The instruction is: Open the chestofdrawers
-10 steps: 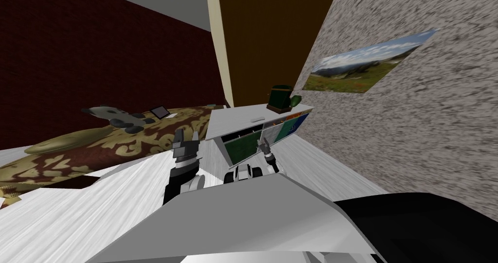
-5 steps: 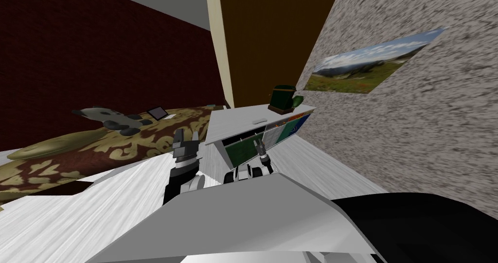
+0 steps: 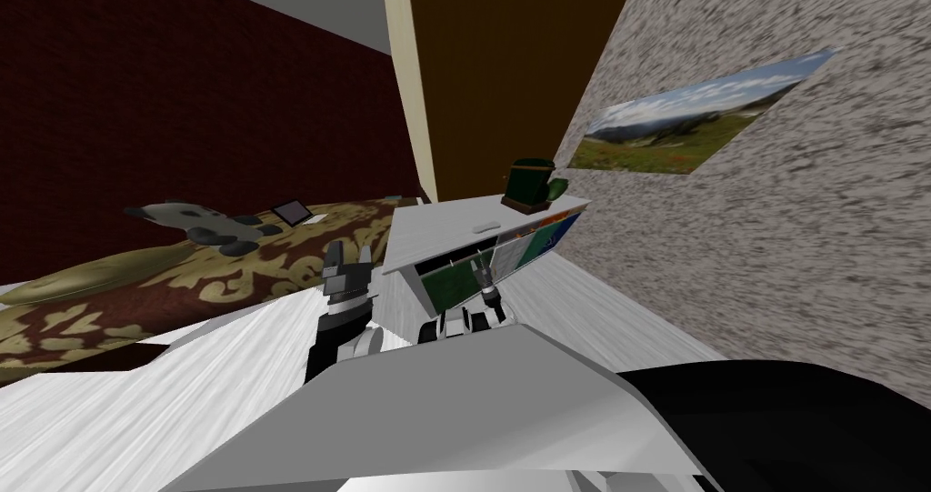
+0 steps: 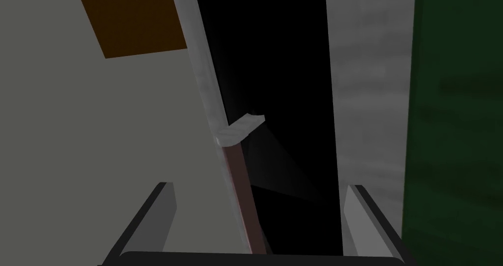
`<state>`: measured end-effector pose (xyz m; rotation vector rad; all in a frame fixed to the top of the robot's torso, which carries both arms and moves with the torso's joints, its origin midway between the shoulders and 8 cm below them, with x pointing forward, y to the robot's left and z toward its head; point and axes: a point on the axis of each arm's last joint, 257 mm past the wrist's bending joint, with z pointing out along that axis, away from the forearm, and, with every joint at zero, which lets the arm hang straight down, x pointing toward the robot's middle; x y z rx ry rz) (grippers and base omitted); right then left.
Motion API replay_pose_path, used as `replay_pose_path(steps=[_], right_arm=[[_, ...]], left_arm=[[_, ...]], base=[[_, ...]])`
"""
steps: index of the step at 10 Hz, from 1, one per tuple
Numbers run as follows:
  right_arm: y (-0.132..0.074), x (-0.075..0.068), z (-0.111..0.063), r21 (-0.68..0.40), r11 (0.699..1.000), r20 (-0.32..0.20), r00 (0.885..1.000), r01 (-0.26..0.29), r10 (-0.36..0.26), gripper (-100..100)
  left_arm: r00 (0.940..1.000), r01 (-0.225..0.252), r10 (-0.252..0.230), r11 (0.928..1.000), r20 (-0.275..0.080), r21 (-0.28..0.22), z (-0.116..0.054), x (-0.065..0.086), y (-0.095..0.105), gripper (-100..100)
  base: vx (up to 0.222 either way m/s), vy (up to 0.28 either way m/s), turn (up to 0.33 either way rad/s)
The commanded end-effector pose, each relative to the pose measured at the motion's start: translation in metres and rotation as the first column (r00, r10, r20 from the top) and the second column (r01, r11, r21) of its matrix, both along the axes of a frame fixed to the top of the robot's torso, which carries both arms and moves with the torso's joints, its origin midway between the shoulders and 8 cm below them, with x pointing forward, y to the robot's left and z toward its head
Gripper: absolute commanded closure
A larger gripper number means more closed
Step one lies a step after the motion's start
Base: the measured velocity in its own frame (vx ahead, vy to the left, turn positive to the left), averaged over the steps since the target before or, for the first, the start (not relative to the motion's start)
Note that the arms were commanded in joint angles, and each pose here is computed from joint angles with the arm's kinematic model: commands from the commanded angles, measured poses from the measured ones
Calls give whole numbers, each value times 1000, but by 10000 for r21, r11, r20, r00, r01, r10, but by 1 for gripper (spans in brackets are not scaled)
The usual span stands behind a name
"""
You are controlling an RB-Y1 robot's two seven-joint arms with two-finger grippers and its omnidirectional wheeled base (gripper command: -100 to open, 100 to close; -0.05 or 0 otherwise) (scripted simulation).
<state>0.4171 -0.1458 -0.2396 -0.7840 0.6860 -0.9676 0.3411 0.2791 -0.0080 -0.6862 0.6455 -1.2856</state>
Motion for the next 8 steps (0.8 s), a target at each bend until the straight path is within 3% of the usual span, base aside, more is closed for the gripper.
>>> replay_pose_path(steps=[1, 2, 3, 4, 8], right_arm=[[1, 17, 10, 1, 10000, -30, 10000, -68, 68, -100], [1, 24, 14, 0, 10000, -30, 10000, -94, 94, -100], [2, 20, 14, -8, 10000, 13, 10000, -76, 76, -100], [1, 14, 7, 2, 10000, -30, 10000, -55, 55, 100], [1, -7, -5, 10, 10000, -30, 10000, 34, -34, 100]], left_arm=[[10000, 0, 0, 10000, 0, 0, 0, 0, 0, 0], [10000, 0, 0, 10000, 0, 0, 0, 0, 0, 0], [10000, 0, 0, 10000, 0, 0, 0, 0, 0, 0], [10000, 0, 0, 10000, 0, 0, 0, 0, 0, 0], [10000, 0, 0, 10000, -1, 1, 0, 0, 0, 0]], base=[[-21, 30, -29], [-23, 26, -32], [-10, 11, -7], [9, -6, 45], [19, -23, 25]])
